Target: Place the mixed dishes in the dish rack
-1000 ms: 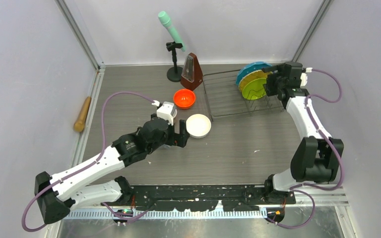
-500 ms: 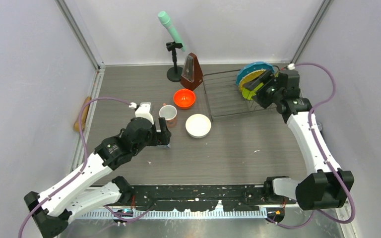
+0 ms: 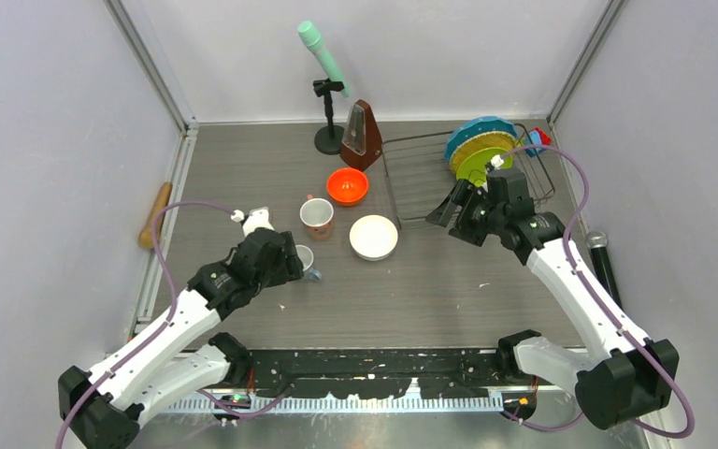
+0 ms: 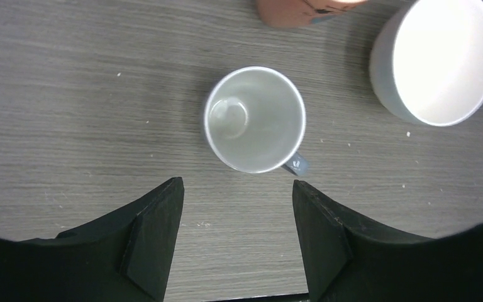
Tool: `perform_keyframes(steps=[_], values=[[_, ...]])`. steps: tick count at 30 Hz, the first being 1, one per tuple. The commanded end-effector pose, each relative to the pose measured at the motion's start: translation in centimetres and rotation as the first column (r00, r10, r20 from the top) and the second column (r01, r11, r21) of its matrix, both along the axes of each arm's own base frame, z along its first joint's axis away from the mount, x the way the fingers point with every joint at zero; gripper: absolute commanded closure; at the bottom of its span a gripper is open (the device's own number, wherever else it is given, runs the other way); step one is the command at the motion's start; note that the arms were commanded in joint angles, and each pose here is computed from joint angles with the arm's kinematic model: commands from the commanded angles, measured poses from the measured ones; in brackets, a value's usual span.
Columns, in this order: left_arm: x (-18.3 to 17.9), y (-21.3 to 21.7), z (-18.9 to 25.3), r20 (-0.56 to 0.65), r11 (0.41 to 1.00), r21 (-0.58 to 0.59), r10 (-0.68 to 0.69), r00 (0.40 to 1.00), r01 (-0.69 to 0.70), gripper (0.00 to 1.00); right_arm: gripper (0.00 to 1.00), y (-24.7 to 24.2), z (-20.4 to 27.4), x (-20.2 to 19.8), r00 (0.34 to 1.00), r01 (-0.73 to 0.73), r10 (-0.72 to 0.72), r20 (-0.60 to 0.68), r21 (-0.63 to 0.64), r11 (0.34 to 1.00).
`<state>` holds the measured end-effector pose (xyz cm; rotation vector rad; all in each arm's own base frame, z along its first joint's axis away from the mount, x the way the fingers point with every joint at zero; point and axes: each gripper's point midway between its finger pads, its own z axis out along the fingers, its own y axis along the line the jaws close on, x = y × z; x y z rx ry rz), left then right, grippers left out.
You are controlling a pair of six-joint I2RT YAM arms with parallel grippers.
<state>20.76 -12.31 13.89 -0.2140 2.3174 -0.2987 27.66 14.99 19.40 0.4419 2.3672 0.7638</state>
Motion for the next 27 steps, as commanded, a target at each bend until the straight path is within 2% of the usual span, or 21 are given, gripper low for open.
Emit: perform_keyframes(steps=[1,4,12,17,23,27], values=[[1.1,-0.3,-0.6,-0.027,0.992,-0.092,0.084,0.996,-0.087,0.34,0.28,0.7,1.3,-0.8,0.996,-0.062,0.061,0.071,0.013,0.998],[1.6,-0.5,-1.5,-0.055,0.986,-0.131,0.098,0.994,-0.105,0.34,0.28,0.9,0.8,-1.2,0.994,-0.088,0.088,0.063,0.001,0.996],[3.0,-0.4,-3.2,-0.106,0.979,-0.148,0.128,0.986,-0.143,0.34,0.28,1.8,0.6,-1.1,0.989,-0.134,0.134,0.06,-0.012,0.991],[3.6,-0.3,-3.6,-0.116,0.98,-0.123,0.142,0.983,-0.156,0.34,0.3,2.2,-1.6,-0.8,0.999,-0.034,0.035,0.002,-0.11,0.993],[3.7,-0.1,-1.5,-0.063,0.991,-0.096,0.089,0.994,-0.095,0.27,0.3,3.7,-4.1,0.3,0.991,0.129,-0.12,0.064,-0.166,0.978],[3.6,-0.3,0.9,-0.022,0.993,-0.108,0.047,0.999,-0.049,0.24,0.3,5.6,-5.6,1.0,0.984,0.17,-0.158,0.084,-0.167,0.971]])
